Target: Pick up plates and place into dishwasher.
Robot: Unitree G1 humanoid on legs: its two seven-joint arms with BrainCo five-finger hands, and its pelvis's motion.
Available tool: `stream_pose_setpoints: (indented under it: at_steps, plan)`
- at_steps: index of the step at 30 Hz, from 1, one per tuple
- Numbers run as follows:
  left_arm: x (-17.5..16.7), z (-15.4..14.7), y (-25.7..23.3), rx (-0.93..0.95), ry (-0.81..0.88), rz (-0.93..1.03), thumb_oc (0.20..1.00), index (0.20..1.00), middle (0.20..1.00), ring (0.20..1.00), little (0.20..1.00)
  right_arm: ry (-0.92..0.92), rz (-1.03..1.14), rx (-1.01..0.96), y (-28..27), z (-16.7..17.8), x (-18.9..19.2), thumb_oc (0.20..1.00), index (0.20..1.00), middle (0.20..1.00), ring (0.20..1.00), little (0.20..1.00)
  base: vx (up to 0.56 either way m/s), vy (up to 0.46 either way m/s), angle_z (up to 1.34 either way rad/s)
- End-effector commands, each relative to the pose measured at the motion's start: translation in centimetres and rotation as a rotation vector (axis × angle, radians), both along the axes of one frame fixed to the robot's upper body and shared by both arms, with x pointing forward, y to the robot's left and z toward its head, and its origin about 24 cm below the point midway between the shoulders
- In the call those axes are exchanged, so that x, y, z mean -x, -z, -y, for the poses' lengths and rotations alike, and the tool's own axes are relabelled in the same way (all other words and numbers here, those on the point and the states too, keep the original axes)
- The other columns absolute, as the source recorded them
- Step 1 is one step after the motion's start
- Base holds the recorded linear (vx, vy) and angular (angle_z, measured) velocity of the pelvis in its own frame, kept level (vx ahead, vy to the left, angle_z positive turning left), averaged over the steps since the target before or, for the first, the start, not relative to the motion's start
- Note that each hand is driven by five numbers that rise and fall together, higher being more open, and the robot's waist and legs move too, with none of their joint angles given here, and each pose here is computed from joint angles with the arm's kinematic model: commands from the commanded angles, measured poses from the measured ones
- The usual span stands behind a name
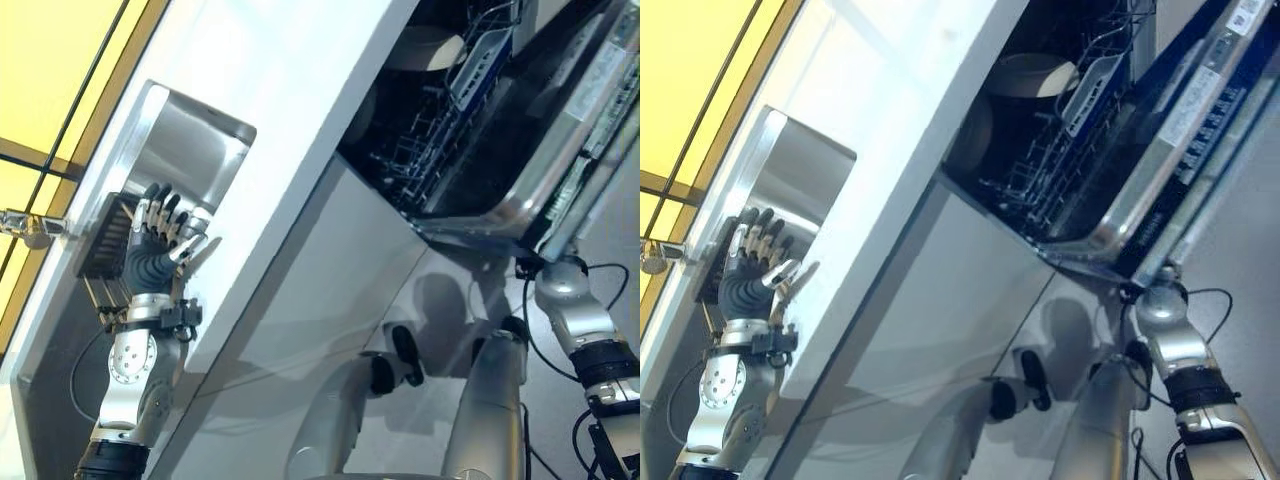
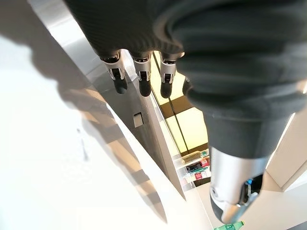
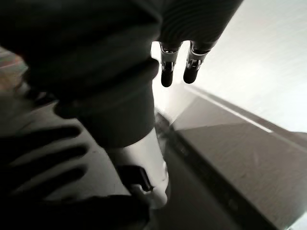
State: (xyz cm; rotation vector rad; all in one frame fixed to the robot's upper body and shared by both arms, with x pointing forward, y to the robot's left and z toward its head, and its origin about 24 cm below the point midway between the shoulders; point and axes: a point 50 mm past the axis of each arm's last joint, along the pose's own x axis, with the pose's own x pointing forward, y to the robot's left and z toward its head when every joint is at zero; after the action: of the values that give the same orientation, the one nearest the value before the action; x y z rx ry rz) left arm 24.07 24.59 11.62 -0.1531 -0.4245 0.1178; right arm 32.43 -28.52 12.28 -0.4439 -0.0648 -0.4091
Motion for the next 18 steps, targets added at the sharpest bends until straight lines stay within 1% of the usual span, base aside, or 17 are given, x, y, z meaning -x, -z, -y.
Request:
stream_pose_setpoints:
  at_steps: [1, 6, 9, 18]
  plan:
    - [-0.2, -0.6, 1.0, 0.008, -0.003, -0.074, 1.000, 1.000, 1.000, 1.000, 1.000, -0.450, 0.447, 0.022, -9.7, -9.3, -0.7, 1.000, 1.000, 1.000, 1.000, 1.000, 0.03, -0.009, 0.09]
    - [-0.3, -1.0, 1.0, -0.008, -0.016, -0.088, 1.000, 1.000, 1.000, 1.000, 1.000, -0.570, 0.479, 0.050, -9.4, -11.2, 0.7, 1.000, 1.000, 1.000, 1.000, 1.000, 0.05, -0.016, 0.11]
    - [-0.2, -1.2, 1.2, -0.021, -0.022, -0.100, 1.000, 1.000, 1.000, 1.000, 1.000, -0.610, 0.479, 0.056, -9.1, -11.6, 1.2, 1.000, 1.000, 1.000, 1.000, 1.000, 0.08, -0.022, 0.11]
    - [0.3, -2.2, 1.6, -0.084, -0.030, -0.152, 1.000, 1.000, 1.000, 1.000, 1.000, -0.594, 0.408, -0.051, -5.4, -10.4, 2.4, 1.000, 1.000, 1.000, 1.000, 1.000, 0.10, -0.070, 0.19]
